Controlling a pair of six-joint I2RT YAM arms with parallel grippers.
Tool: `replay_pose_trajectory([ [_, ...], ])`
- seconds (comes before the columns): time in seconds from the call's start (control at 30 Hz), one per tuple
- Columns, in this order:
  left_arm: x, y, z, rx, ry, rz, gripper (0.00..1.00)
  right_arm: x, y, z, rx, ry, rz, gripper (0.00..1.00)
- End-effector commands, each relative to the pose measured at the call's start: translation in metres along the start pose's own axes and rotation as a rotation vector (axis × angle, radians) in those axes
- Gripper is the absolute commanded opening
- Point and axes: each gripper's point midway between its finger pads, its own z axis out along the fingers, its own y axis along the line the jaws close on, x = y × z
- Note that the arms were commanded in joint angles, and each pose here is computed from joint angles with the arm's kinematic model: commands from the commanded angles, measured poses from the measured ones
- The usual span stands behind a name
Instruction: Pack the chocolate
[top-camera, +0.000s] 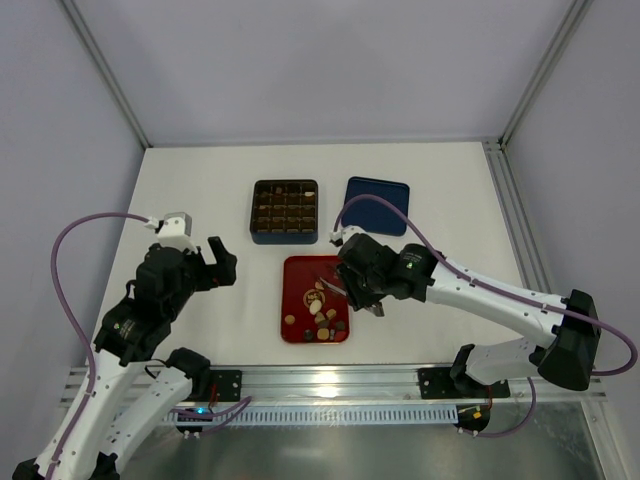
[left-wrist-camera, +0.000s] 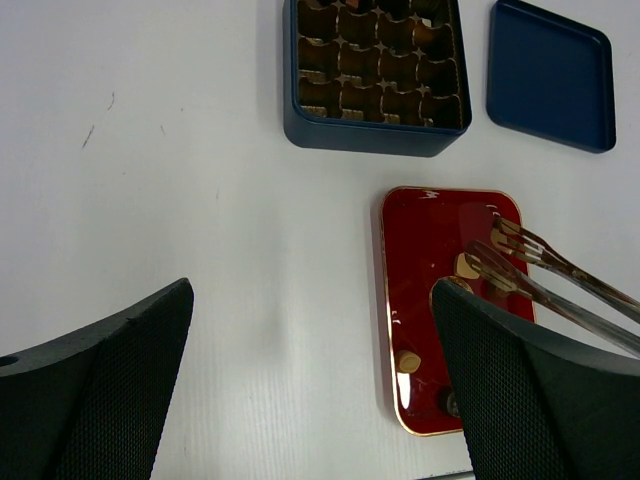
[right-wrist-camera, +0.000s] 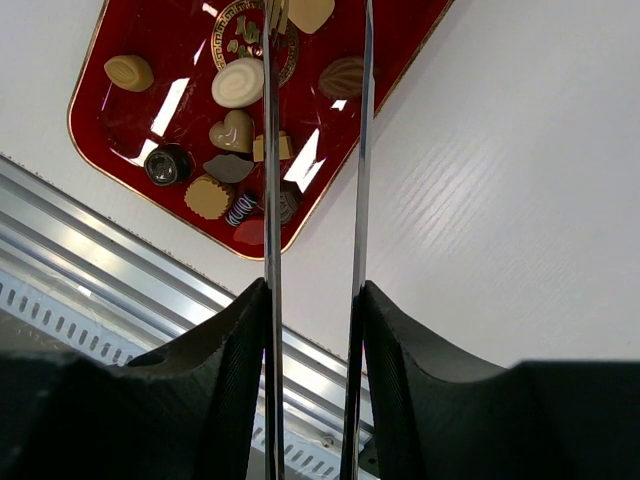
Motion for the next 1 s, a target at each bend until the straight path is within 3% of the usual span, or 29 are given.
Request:
replay_pose_trajectory([
  [0.0, -0.002, 0.000, 0.001, 0.001, -0.010, 0.007, 1.00, -0.006, 0.003, -0.002, -0.016, -0.024, -0.021, 0.43],
  [0.67, -0.001, 0.000, 0.002, -0.004, -0.002, 0.010, 1.00, 0.003, 0.008, 0.014, -0.032, 0.042, -0.075, 0.47],
  [0.97, -0.002, 0.000, 0.002, -0.004, -0.007, 0.008, 1.00, 0.002, 0.008, 0.013, -0.029, 0.049, -0.079, 0.41],
])
